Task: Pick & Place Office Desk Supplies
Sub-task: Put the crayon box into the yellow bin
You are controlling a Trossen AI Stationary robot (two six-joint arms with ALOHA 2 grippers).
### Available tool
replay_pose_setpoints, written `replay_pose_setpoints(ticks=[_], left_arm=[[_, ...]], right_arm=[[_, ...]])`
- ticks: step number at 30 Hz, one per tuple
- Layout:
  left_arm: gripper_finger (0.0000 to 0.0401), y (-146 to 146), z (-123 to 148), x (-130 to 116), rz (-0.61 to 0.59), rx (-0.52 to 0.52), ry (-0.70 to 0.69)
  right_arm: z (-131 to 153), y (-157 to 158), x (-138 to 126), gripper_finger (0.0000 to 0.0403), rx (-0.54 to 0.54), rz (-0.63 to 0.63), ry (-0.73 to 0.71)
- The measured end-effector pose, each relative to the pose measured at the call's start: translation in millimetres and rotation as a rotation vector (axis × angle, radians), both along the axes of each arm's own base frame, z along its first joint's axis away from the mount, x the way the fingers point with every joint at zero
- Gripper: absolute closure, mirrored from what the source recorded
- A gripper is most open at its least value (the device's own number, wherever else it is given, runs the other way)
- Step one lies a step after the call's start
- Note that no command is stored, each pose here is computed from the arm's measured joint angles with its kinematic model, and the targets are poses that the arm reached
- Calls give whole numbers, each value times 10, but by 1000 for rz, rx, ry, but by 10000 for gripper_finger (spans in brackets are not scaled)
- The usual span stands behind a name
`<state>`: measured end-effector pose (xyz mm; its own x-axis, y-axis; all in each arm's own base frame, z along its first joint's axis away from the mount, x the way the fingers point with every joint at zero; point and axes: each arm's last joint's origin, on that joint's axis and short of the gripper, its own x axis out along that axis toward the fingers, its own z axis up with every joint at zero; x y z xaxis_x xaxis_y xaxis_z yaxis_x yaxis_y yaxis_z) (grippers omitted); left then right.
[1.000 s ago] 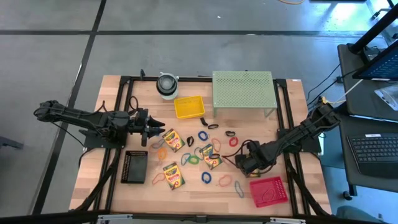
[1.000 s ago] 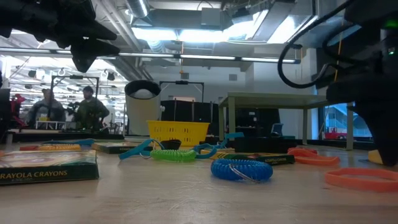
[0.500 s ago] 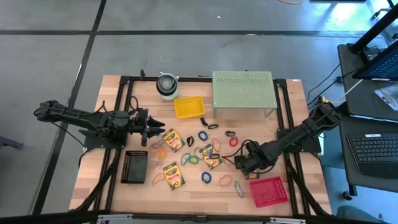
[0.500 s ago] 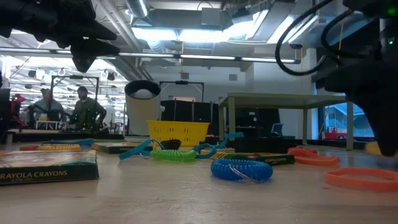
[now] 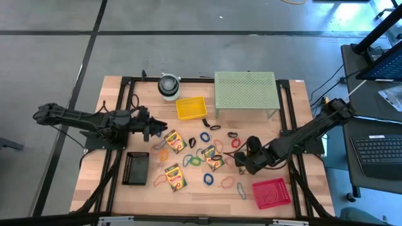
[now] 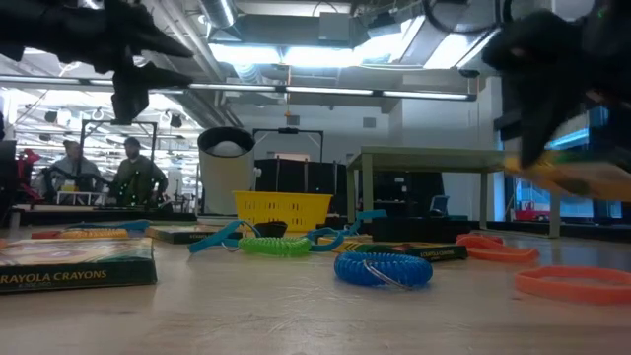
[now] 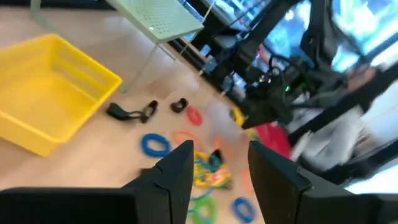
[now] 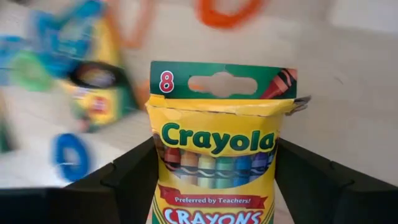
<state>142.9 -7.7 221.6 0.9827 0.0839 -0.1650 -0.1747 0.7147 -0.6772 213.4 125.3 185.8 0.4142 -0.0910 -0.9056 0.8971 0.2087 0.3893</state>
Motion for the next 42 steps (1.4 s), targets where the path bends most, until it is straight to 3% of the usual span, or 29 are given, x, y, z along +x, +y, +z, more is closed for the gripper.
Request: replay_pose_setpoints(ticks=[4,10,12,21,32,42], left_arm=[[253,44,38,74,-35,-106,-60],[248,41,55,246,-92,73,-124],[245,38,25,298,-103,82,-116],[241,157,-35,638,-200,-298,-5],[241,321,271,1378,-398,-525,93],[241,327,308,2062,-636,-683,192]], right_arm=[[82,-40,26,119,-32,-18,-83],[186,-90,146,120,-84,-34,-243],[214,-105,203,120,-83,-21,-286],[353,-165,418,120,-135,131,-453],[375,-283,513,120,-200,465,-439],[383,-368,558,120,-251,632,-444]])
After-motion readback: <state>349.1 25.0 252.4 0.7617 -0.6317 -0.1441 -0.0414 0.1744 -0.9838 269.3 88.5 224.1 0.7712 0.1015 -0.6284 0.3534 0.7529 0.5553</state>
